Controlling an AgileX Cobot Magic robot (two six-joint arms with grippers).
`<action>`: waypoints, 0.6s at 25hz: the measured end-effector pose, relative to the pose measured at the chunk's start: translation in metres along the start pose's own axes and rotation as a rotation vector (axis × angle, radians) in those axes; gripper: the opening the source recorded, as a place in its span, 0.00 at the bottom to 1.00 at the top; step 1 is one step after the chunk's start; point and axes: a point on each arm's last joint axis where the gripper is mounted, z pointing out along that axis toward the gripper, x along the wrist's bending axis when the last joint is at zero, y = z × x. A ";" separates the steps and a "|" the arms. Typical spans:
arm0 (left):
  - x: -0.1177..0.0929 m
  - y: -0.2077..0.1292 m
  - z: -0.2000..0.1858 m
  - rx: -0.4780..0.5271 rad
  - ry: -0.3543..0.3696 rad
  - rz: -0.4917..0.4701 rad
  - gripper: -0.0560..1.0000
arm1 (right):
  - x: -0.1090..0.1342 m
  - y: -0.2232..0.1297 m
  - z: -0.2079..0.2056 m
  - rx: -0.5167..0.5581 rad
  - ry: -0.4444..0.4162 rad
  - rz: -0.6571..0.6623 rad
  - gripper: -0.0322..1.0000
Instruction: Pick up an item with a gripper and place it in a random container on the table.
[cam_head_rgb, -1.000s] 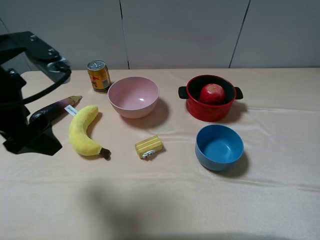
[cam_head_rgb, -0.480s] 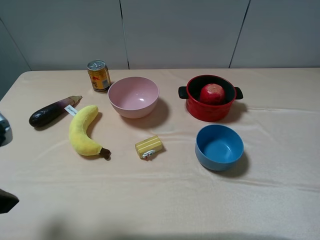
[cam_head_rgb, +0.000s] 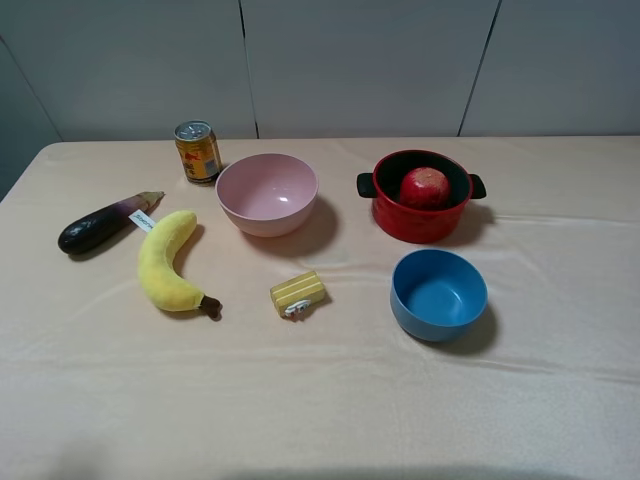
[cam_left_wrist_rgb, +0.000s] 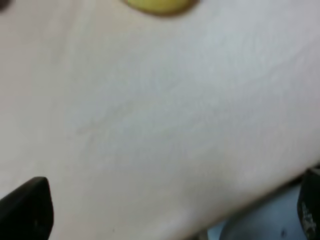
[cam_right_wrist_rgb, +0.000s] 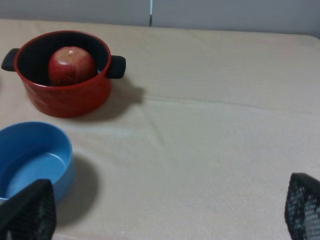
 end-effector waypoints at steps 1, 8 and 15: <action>0.000 -0.002 -0.003 -0.026 0.010 -0.007 0.99 | 0.000 0.000 0.000 0.000 0.000 0.000 0.70; -0.005 -0.024 -0.023 -0.230 0.107 -0.072 0.99 | 0.000 0.000 0.000 0.000 0.000 0.000 0.70; -0.014 -0.045 -0.036 -0.405 0.163 -0.066 0.99 | 0.000 0.000 0.000 0.000 0.000 0.000 0.70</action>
